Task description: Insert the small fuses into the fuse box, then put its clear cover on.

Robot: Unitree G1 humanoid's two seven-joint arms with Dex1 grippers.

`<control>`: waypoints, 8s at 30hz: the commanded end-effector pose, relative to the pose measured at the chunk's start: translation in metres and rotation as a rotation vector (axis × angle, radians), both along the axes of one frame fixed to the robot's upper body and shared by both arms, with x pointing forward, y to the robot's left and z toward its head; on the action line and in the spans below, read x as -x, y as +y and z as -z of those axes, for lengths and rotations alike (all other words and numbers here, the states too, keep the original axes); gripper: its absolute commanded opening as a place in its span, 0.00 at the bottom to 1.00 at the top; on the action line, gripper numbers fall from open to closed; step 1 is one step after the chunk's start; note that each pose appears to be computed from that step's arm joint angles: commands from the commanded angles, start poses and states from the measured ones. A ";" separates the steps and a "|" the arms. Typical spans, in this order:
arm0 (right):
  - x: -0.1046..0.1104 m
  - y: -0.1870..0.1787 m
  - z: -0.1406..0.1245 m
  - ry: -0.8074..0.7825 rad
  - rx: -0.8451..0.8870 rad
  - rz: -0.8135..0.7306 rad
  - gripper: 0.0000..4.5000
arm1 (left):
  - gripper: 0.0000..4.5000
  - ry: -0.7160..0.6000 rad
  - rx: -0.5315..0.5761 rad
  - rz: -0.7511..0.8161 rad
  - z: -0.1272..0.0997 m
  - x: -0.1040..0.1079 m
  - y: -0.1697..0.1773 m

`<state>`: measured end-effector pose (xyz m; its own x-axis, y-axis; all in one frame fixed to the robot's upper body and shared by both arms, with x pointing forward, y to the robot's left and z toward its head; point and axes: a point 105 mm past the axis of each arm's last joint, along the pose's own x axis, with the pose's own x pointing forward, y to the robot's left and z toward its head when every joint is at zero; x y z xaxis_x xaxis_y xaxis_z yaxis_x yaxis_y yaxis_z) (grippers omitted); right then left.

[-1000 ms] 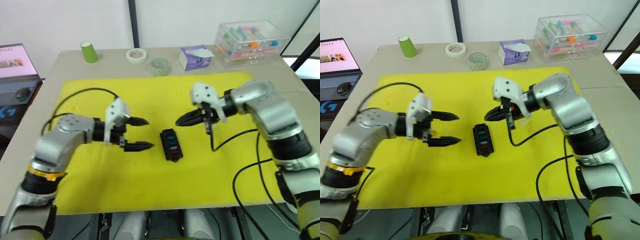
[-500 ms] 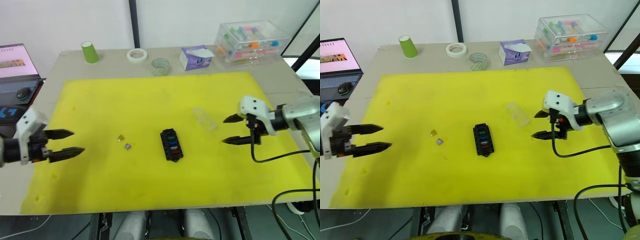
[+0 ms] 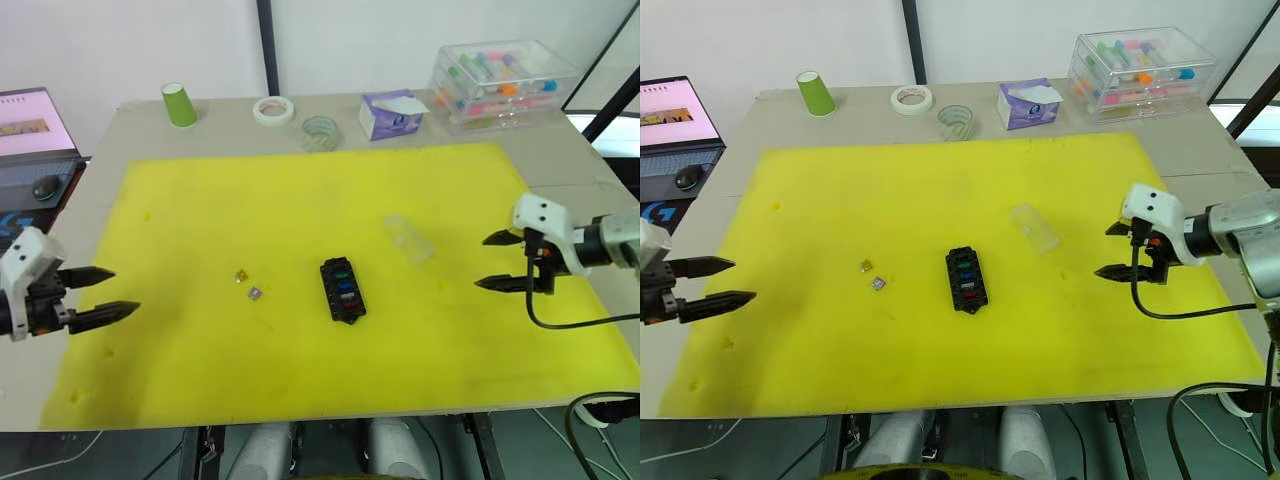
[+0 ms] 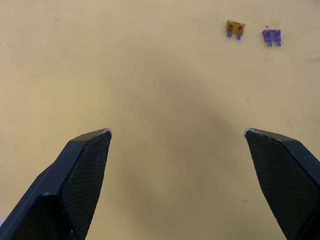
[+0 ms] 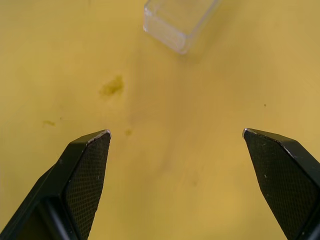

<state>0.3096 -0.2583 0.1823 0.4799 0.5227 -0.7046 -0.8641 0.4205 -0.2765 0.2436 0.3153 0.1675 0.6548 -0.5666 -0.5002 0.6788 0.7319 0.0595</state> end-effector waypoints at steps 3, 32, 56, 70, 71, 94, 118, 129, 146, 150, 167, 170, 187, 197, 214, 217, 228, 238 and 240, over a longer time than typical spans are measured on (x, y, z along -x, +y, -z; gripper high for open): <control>-0.001 0.058 -0.037 -0.096 -0.113 -0.168 0.99 | 1.00 -0.001 0.048 0.139 -0.006 -0.012 -0.032; 0.036 0.204 -0.056 -0.119 -0.247 -0.629 0.99 | 1.00 0.548 0.533 0.267 0.047 -0.075 -0.112; 0.032 0.205 -0.049 -0.137 -0.220 -0.611 1.00 | 0.74 0.594 0.459 0.247 0.071 -0.068 -0.109; 0.030 0.206 -0.048 -0.142 -0.219 -0.608 1.00 | 0.30 0.579 0.473 0.186 0.076 -0.073 -0.097; 0.030 0.206 -0.048 -0.142 -0.218 -0.609 1.00 | 0.30 0.577 0.475 0.183 0.076 -0.074 -0.096; 0.028 0.206 -0.047 -0.144 -0.219 -0.600 1.00 | 0.01 0.482 0.513 0.191 0.057 -0.080 -0.092; 0.040 0.207 -0.119 0.220 -0.657 -0.424 0.65 | 0.00 -0.164 0.599 0.715 -0.104 -0.022 -0.207; 0.041 0.212 -0.117 0.230 -0.654 -0.430 0.39 | 0.00 -0.165 0.585 0.722 -0.101 -0.023 -0.211; 0.041 0.214 -0.110 0.212 -0.621 -0.431 0.08 | 0.00 -0.168 0.568 0.728 -0.099 -0.021 -0.210; 0.041 0.213 -0.110 0.211 -0.618 -0.432 0.08 | 0.00 -0.169 0.569 0.726 -0.099 -0.021 -0.210; 0.040 0.213 -0.110 0.173 -0.562 -0.442 0.01 | 0.00 -0.117 0.445 0.660 -0.077 -0.033 -0.206; 0.035 0.209 -0.101 0.107 -0.456 -0.445 0.00 | 0.11 -0.106 0.347 0.642 -0.062 -0.038 -0.205; -0.019 0.194 -0.027 -0.143 0.066 -0.674 0.00 | 0.99 -0.114 0.067 0.703 0.033 -0.052 -0.231; -0.016 0.195 -0.012 -0.076 0.042 -0.678 0.00 | 0.99 -0.154 0.057 0.683 0.034 -0.057 -0.233; -0.020 0.196 -0.005 -0.050 0.003 -0.648 0.00 | 0.99 -0.158 0.046 0.690 0.034 -0.055 -0.234; -0.019 0.197 -0.004 -0.033 -0.011 -0.644 0.00 | 0.99 -0.160 0.046 0.691 0.033 -0.055 -0.234; -0.022 0.191 0.013 0.009 0.007 -0.618 0.00 | 0.99 -0.168 0.044 0.693 0.032 -0.055 -0.235; -0.027 0.189 0.026 0.033 0.032 -0.610 0.00 | 0.99 -0.173 0.044 0.695 0.030 -0.054 -0.236; -0.027 0.188 0.028 0.042 0.042 -0.610 0.00 | 0.99 -0.174 0.043 0.696 0.030 -0.054 -0.237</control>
